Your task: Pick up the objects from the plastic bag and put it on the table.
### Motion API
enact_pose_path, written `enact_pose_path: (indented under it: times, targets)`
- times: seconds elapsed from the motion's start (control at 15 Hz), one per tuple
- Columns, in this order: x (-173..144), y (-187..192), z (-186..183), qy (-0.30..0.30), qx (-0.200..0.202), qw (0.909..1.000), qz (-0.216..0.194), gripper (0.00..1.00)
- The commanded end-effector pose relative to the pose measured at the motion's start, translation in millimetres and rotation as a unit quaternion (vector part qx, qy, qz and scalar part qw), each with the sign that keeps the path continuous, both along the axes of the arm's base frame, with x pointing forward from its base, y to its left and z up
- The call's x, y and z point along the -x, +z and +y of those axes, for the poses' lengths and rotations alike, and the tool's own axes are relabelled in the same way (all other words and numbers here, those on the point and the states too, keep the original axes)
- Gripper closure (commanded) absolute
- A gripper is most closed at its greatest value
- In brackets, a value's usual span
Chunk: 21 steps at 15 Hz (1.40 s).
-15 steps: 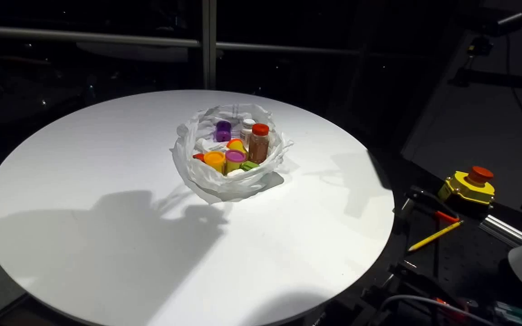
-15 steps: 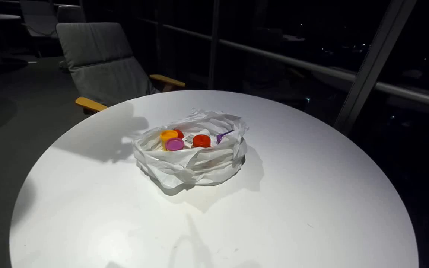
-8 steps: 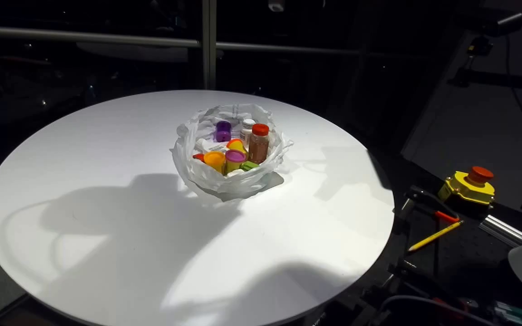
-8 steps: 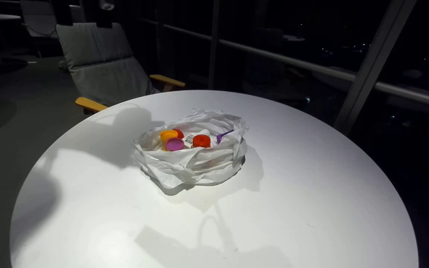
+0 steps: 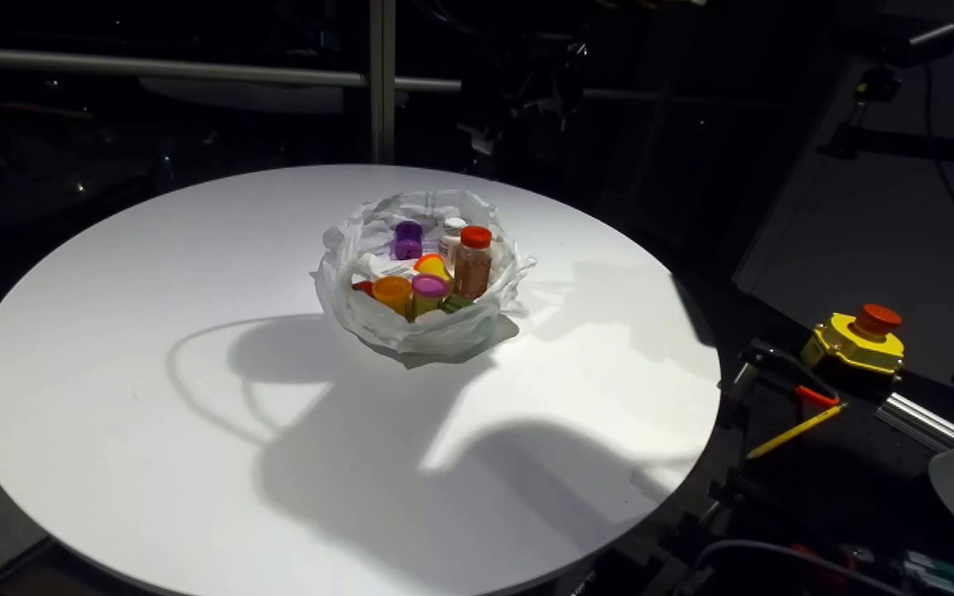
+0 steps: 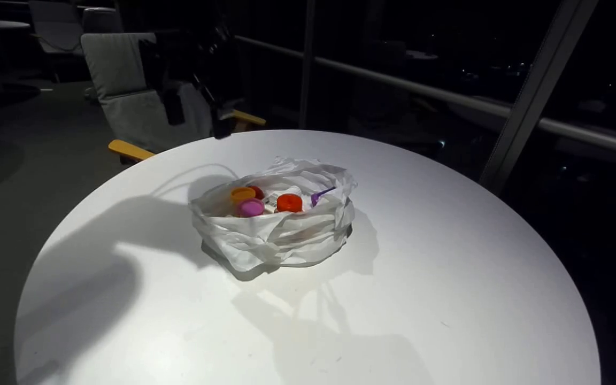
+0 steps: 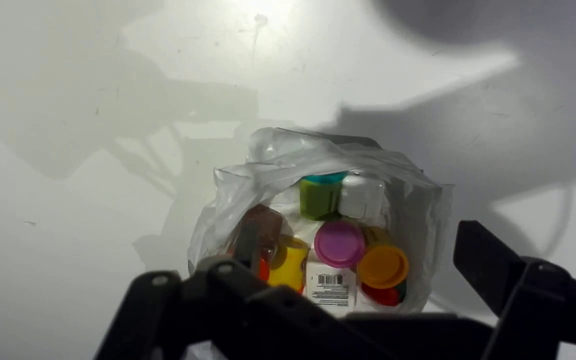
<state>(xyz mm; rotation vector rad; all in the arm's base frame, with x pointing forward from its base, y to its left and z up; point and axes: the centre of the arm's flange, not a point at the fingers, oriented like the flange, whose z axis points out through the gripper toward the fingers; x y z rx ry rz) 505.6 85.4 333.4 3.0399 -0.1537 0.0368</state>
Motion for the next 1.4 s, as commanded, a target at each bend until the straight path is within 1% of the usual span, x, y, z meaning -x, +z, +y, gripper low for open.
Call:
enact_pose_path:
  times: [0.0, 0.27, 0.4, 0.67, 0.93, 1.33]
  targets:
    - [-19, -36, -19, -0.026, 0.013, 0.9985, -0.046, 0.0]
    - [-35, -64, -36, -0.045, 0.013, 0.9971, -0.06, 0.0]
    - [-41, -74, -43, -0.054, 0.009, 0.9967, -0.059, 0.0]
    - [-52, -88, -50, -0.07, -0.012, 0.9955, -0.063, 0.0]
    - [-66, -100, -55, -0.102, -0.033, 0.992, -0.067, 0.0]
    - [-80, -121, -71, -0.137, -0.03, 0.988, -0.065, 0.0]
